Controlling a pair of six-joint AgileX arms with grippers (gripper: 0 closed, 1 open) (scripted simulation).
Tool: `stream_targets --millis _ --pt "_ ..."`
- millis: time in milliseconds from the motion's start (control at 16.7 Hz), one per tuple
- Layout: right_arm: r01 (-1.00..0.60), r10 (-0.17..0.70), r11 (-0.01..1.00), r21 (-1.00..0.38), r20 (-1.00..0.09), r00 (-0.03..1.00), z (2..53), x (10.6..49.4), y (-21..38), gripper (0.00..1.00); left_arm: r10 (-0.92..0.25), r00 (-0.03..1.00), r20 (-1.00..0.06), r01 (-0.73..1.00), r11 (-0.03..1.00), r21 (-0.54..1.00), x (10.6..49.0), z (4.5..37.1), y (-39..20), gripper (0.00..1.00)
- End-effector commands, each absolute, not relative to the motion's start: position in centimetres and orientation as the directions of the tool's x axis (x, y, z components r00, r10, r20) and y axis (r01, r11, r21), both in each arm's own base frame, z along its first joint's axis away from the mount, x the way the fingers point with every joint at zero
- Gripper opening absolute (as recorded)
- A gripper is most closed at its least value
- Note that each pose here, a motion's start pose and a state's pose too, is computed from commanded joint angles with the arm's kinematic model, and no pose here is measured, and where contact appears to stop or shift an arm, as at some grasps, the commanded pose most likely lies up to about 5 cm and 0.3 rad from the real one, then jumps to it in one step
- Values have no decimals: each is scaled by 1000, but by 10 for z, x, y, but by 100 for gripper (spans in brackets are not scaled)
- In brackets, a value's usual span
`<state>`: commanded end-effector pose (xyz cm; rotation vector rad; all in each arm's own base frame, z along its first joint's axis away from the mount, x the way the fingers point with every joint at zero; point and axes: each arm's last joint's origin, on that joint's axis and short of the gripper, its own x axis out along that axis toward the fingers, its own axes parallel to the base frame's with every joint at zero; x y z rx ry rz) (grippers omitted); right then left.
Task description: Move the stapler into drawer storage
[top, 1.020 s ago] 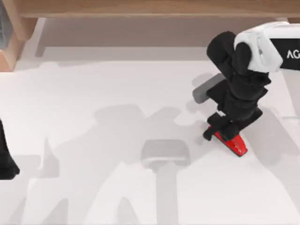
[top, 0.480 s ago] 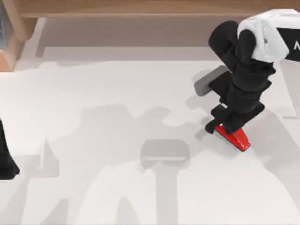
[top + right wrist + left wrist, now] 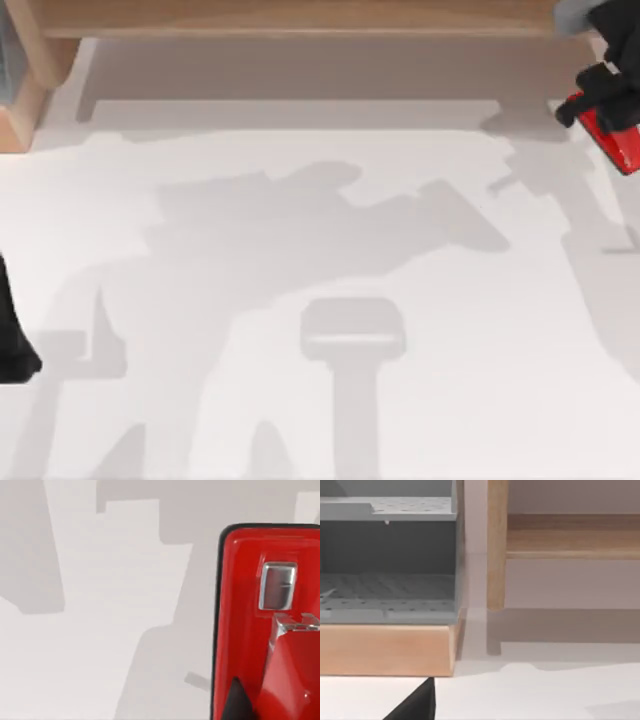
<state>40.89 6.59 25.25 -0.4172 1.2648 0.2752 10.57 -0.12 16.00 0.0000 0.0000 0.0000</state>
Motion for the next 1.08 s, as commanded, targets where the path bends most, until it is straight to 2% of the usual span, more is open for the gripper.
stream_targets --millis 240,480,780,1080 --pt "-245 -135 944 -222 -935 328 289 426 -25 0 0 1000 0 0 1000 0 106 160 -1 100" --pt "-121 -189 966 -227 -945 265 280 442 -101 0 0 1000 0 0 1000 0 106 160 -1 100" --pt "-47 -121 991 -129 -982 143 222 464 -160 0 0 1000 0 0 1000 0 106 160 -1 100" --pt "-4 -9 1000 -9 -999 36 175 469 -178 0 0 1000 0 0 1000 0 106 160 -1 100"
